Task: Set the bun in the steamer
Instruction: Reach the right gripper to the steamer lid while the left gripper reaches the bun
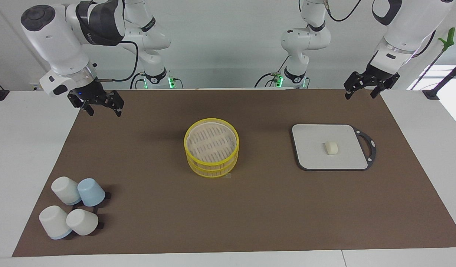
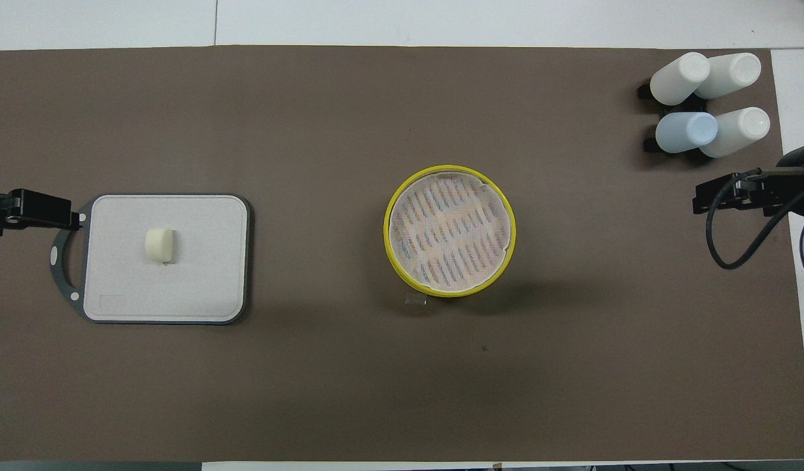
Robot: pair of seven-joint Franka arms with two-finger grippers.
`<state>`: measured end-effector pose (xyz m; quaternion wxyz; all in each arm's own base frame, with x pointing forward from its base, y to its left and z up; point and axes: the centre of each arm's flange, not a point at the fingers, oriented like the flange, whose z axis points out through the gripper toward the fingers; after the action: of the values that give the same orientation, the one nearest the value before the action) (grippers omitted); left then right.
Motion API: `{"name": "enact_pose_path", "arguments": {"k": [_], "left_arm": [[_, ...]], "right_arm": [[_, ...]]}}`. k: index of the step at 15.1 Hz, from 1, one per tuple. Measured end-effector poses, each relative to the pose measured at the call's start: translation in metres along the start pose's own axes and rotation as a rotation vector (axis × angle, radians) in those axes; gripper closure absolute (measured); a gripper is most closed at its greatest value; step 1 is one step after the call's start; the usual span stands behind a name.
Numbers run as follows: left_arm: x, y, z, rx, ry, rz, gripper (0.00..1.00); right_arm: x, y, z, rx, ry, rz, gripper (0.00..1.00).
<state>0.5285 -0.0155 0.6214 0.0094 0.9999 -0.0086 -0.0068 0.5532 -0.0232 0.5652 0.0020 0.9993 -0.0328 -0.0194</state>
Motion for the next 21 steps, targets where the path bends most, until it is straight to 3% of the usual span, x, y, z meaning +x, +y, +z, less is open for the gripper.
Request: {"name": "enact_pose_path", "arguments": {"k": [6,9,11,15,19,21], "left_arm": [[0.000,0.000,0.000,0.000,-0.001,0.000,0.00],[-0.001,-0.001,0.007,0.001,-0.011,-0.002,0.00],[-0.004,-0.002,0.018,0.001,-0.012,-0.002,0.00],[-0.011,-0.013,0.067,0.003,0.008,0.002,0.00],[-0.020,-0.027,0.149,0.004,0.020,0.005,0.00],[-0.024,-0.028,0.188,0.006,0.042,0.007,0.00]], "right_arm": [[-0.001,-0.007,0.000,0.000,-0.004,-0.013,0.00],[-0.005,-0.037,-0.001,0.019,-0.021,-0.062,0.00],[-0.005,-0.095,-0.016,0.033,0.011,-0.136,0.00],[0.000,-0.249,-0.026,0.030,0.025,-0.118,0.00],[-0.001,-0.390,0.039,-0.022,0.048,-0.112,0.00],[-0.004,-0.426,0.069,-0.036,0.078,-0.118,0.00]]}}
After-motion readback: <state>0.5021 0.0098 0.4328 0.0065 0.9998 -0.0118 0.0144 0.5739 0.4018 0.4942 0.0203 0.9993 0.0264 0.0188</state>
